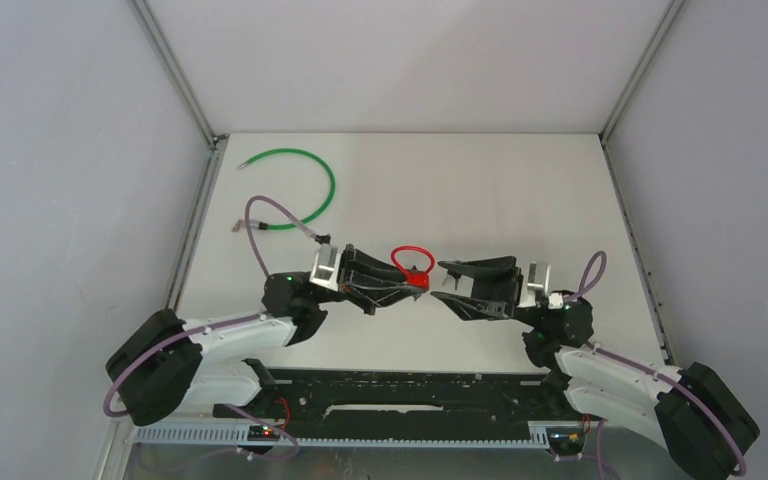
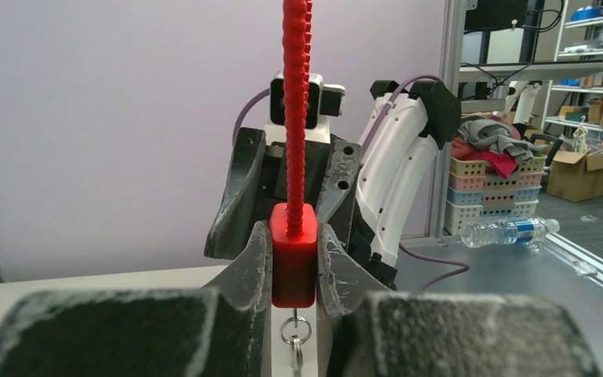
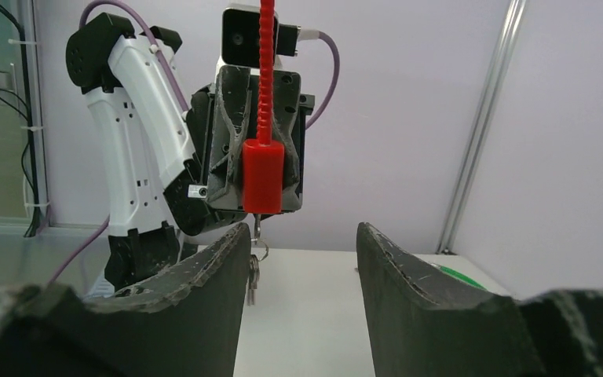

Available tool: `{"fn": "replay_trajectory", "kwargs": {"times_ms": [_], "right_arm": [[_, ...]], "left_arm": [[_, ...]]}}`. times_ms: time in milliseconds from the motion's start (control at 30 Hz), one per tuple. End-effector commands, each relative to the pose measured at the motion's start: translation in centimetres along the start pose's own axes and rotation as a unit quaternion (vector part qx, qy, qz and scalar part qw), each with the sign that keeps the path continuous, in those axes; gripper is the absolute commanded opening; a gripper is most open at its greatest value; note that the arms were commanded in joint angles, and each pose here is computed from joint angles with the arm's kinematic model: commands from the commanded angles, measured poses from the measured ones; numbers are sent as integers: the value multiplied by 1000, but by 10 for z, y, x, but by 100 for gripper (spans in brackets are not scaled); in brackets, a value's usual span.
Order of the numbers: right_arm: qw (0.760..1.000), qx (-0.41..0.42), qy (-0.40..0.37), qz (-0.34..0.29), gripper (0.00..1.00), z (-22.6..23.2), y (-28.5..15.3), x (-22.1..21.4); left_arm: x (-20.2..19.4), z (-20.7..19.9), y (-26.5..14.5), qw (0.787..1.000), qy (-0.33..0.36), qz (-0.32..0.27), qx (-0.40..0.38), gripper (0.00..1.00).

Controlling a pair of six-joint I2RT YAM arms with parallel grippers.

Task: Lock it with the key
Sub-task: Lock the lock.

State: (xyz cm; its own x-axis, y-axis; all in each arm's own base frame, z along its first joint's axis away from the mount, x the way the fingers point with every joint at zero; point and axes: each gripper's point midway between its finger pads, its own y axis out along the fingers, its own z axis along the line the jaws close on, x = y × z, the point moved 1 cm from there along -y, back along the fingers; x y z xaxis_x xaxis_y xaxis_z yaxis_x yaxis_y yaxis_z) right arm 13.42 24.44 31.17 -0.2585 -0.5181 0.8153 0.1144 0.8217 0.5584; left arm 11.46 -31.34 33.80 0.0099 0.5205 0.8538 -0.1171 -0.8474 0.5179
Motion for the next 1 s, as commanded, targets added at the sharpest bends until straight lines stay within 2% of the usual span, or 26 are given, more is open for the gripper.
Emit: {"fn": "replay_trajectory", "kwargs": {"times_ms": [0, 300, 767, 967], "right_arm": [[1000, 10, 15, -18, 53, 1, 12, 10], [999, 18, 43, 0, 46, 4, 19, -5], [998, 48, 27, -4, 45, 15, 20, 2], [999, 42, 31, 5, 39, 11, 21, -5]], "left_arm": [[32, -11, 15, 998, 33, -46, -38, 0], [34, -10, 22, 997, 38, -50, -45, 0], [28, -7, 25, 997, 34, -41, -50, 0], [27, -7, 26, 997, 31, -40, -53, 0]]}}
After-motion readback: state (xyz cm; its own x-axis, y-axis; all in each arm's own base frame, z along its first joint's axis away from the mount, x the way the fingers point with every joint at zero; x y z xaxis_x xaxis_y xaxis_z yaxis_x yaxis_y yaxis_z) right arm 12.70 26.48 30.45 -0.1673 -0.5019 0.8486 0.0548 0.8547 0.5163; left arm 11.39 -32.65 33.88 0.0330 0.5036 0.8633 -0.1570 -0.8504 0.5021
